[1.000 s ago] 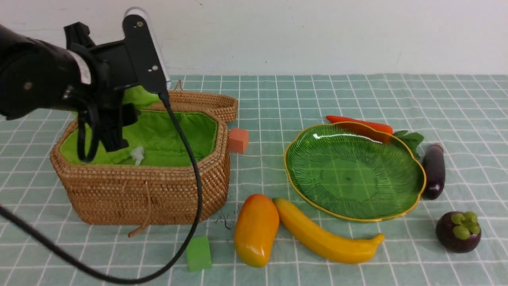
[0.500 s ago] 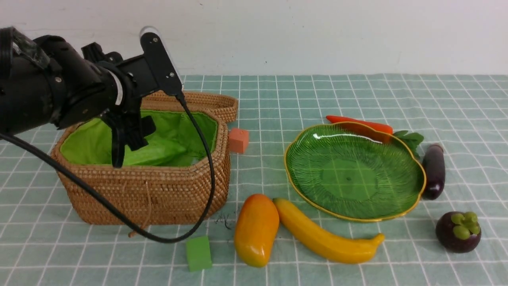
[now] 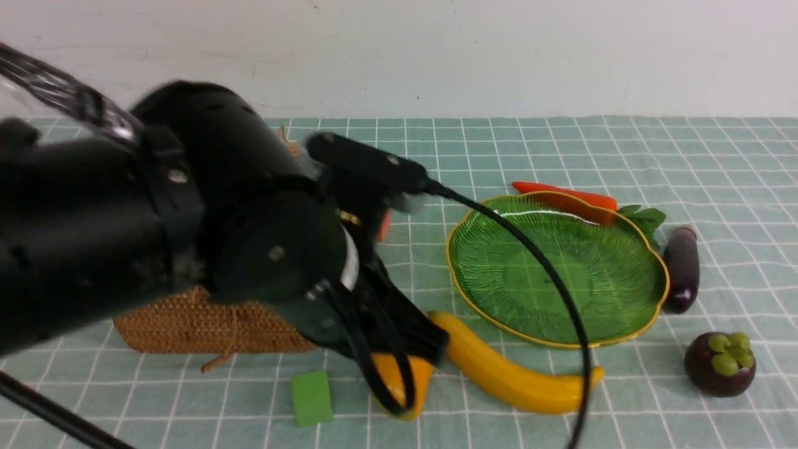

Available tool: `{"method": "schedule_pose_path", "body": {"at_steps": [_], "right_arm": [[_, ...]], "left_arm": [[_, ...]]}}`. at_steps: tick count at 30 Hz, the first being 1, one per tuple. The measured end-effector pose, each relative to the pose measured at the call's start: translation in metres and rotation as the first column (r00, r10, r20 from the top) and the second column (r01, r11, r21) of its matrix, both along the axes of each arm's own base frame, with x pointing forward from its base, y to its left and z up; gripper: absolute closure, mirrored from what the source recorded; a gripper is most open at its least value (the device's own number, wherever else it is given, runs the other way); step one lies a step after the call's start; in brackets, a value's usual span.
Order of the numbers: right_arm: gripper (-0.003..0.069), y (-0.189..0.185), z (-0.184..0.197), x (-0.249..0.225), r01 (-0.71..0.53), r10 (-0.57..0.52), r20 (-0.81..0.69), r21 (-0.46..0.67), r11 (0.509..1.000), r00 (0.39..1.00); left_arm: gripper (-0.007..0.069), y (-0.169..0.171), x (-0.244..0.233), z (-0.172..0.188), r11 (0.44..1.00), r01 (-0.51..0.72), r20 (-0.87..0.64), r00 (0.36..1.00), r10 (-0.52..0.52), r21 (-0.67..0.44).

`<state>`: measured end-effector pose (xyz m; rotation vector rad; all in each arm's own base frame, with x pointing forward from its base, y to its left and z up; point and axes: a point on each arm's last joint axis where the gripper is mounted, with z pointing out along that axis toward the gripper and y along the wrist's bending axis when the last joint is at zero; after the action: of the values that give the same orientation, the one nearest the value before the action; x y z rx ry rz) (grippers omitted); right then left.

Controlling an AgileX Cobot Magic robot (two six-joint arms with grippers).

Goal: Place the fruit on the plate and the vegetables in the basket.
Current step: Grab the mango with your left arm and place it on the right plate

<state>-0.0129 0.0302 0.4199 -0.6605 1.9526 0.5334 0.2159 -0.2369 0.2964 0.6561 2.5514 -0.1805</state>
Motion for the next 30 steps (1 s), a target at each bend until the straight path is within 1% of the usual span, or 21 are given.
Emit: {"method": "schedule_pose_path", "body": {"at_steps": [1,2,3,4,6,7,8,9,10,12,13,15,16,18,20,23,24,28,30], "right_arm": [[0.0456,0.0,0.0,0.0,0.001,-0.001,0.0,-0.001,1.0,1.0],[0.0456,0.0,0.0,0.0,0.002,-0.002,0.001,-0.002,1.0,1.0],[0.0455,0.0,0.0,0.0,0.002,-0.002,0.001,-0.002,1.0,1.0],[0.0456,0.0,0.0,0.0,0.002,-0.002,0.001,-0.002,1.0,1.0],[0.0456,0.0,0.0,0.0,0.002,-0.002,0.001,-0.002,1.0,1.0],[0.0456,0.0,0.0,0.0,0.002,-0.002,0.001,-0.002,1.0,1.0],[0.0456,0.0,0.0,0.0,0.002,-0.002,0.001,-0.002,1.0,1.0],[0.0456,0.0,0.0,0.0,0.002,-0.002,0.001,-0.002,1.0,1.0],[0.0456,0.0,0.0,0.0,0.002,-0.002,0.001,-0.002,1.0,1.0],[0.0456,0.0,0.0,0.0,0.002,-0.002,0.001,-0.002,1.0,1.0],[0.0458,0.0,0.0,0.0,0.001,-0.001,0.0,-0.001,1.0,1.0],[0.0457,0.0,0.0,0.0,-0.001,0.001,0.0,0.001,1.0,1.0],[0.0457,0.0,0.0,0.0,-0.002,0.002,-0.001,0.002,1.0,1.0],[0.0457,0.0,0.0,0.0,-0.002,0.002,-0.001,0.002,1.0,1.0],[0.0457,0.0,0.0,0.0,-0.002,0.002,-0.001,0.002,1.0,1.0],[0.0457,0.0,0.0,0.0,-0.002,0.002,-0.001,0.002,1.0,1.0],[0.0457,0.0,0.0,0.0,-0.003,0.003,-0.001,0.003,1.0,1.0],[0.0456,0.0,0.0,0.0,-0.003,0.003,-0.001,0.003,1.0,1.0],[0.0457,0.0,0.0,0.0,-0.003,0.003,-0.001,0.003,1.0,1.0]], "left_arm": [[0.0622,-0.012,-0.002,-0.008,1.0,0.019,-0.028,0.999,-0.018,0.009],[0.0612,-0.013,-0.002,-0.009,1.0,0.021,-0.031,0.999,-0.021,0.012],[0.0566,-0.025,0.001,-0.02,0.999,0.031,-0.055,0.998,-0.03,0.032],[0.0558,-0.027,0.002,-0.021,0.999,0.03,-0.056,0.998,-0.029,0.032],[0.0425,-0.04,0.014,-0.038,0.998,0.016,-0.079,0.997,-0.011,0.064],[0.0377,-0.042,0.017,-0.043,0.997,0.005,-0.084,0.996,0.001,0.071],[0.0293,-0.046,0.025,-0.053,0.996,-0.031,-0.093,0.995,0.039,0.087],[0.0281,-0.046,0.025,-0.054,0.995,-0.041,-0.095,0.994,0.05,0.086],[0.0213,-0.049,0.03,-0.062,0.993,-0.073,-0.092,0.992,0.081,0.096],[0.012,-0.051,0.037,-0.072,0.988,-0.103,-0.075,0.991,0.112,0.116],[0.0069,-0.053,0.041,-0.081,0.983,-0.135,-0.057,0.988,0.143,0.127],[0.0011,-0.054,0.047,-0.094,0.975,-0.161,-0.027,0.986,0.167,0.151],[-0.0005,-0.055,0.05,-0.1,0.972,-0.168,-0.01,0.985,0.172,0.166],[-0.0013,-0.056,0.053,-0.105,0.969,-0.172,0.008,0.985,0.173,0.179],[-0.001,-0.058,0.058,-0.118,0.963,-0.17,0.037,0.985,0.166,0.21],[0.002,-0.06,0.062,-0.131,0.959,-0.162,0.05,0.987,0.154,0.234],[0.0048,-0.06,0.063,-0.137,0.957,-0.162,0.05,0.987,0.154,0.241],[0.017,-0.062,0.064,-0.137,0.958,-0.159,0.056,0.987,0.15,0.237],[0.0177,-0.062,0.064,-0.137,0.958,-0.16,0.056,0.987,0.151,0.236]]}}
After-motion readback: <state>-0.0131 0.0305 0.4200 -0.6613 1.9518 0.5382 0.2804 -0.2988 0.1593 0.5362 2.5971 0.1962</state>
